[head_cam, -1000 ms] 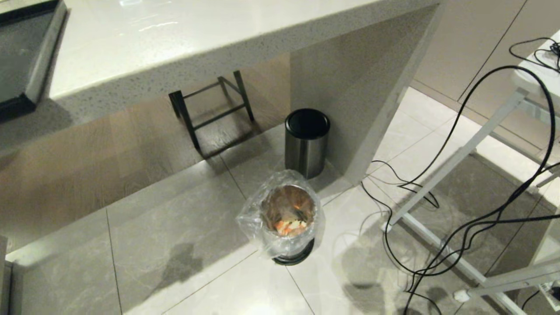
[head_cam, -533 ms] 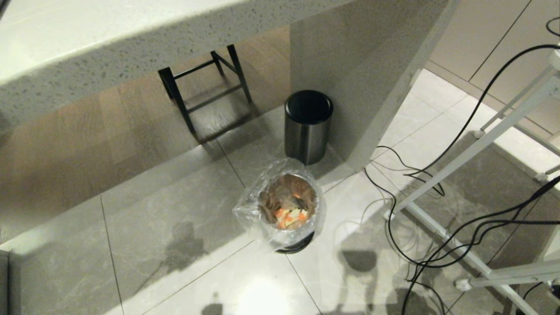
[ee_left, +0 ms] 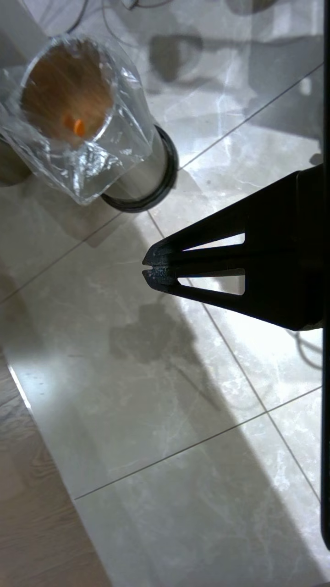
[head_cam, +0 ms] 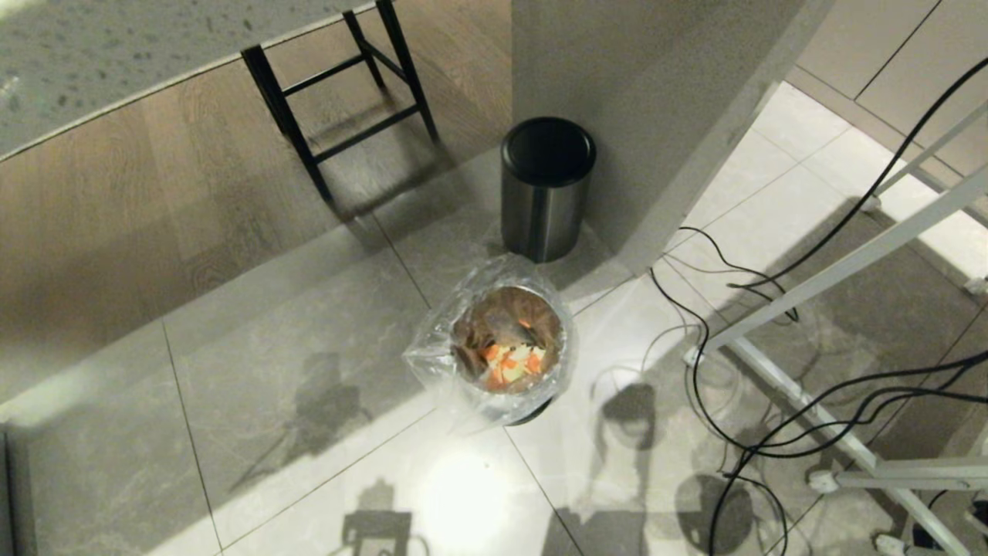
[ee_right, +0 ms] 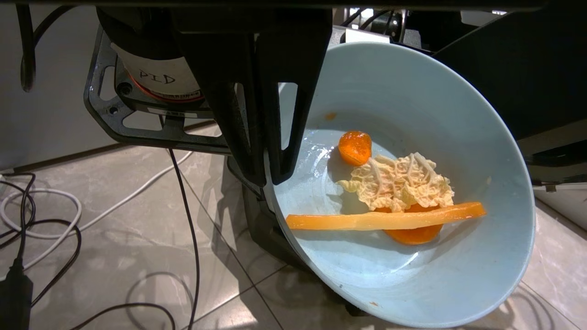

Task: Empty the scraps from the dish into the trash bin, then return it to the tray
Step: Move the bowl over the trash can

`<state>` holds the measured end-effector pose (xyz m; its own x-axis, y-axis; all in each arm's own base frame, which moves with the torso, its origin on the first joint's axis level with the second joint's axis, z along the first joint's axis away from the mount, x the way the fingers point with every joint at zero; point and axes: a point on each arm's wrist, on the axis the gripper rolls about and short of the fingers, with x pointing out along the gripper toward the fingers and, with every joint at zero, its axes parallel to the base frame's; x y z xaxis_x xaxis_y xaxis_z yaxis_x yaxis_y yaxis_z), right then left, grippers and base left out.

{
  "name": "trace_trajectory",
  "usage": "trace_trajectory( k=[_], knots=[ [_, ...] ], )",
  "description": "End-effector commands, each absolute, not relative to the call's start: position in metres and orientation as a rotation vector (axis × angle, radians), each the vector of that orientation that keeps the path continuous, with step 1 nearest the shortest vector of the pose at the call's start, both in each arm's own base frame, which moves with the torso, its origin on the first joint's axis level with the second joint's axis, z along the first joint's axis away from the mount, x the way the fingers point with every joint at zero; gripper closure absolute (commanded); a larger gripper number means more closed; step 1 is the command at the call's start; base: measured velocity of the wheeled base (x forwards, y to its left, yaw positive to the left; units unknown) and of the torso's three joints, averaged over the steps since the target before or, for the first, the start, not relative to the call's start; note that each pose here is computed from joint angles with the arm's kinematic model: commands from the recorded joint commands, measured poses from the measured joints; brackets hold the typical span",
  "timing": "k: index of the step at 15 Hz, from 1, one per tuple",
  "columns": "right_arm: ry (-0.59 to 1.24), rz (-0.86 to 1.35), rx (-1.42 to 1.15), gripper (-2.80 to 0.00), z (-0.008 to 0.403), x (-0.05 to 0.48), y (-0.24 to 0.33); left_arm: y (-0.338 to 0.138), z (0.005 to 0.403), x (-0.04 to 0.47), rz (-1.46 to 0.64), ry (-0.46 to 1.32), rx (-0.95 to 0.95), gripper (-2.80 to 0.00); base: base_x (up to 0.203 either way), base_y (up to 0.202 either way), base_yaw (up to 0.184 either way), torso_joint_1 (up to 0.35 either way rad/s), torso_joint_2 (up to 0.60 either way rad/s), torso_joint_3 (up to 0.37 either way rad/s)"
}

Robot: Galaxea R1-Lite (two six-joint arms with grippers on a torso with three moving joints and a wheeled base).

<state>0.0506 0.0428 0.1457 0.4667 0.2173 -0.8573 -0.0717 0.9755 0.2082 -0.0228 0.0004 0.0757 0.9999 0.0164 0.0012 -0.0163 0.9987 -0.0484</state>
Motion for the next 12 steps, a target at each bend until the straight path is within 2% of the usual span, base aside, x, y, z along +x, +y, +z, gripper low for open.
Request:
trace_trajectory(
  k=[1, 12],
  knots=[
    [1.074, 0.175, 0.152, 0.00, 0.1457, 0.0501, 0.0423, 0.0004, 0.0757, -0.0227, 0.017, 0.000, -0.049, 0.00, 0.000, 0.000, 0.000, 0.002, 0.00, -0.198],
    [1.069, 0.177, 0.156, 0.00, 0.1463, 0.0497, 0.0420, 0.0004, 0.0757, -0.0227, 0.017, 0.000, -0.049, 0.00, 0.000, 0.000, 0.000, 0.003, 0.00, -0.196]
  ],
)
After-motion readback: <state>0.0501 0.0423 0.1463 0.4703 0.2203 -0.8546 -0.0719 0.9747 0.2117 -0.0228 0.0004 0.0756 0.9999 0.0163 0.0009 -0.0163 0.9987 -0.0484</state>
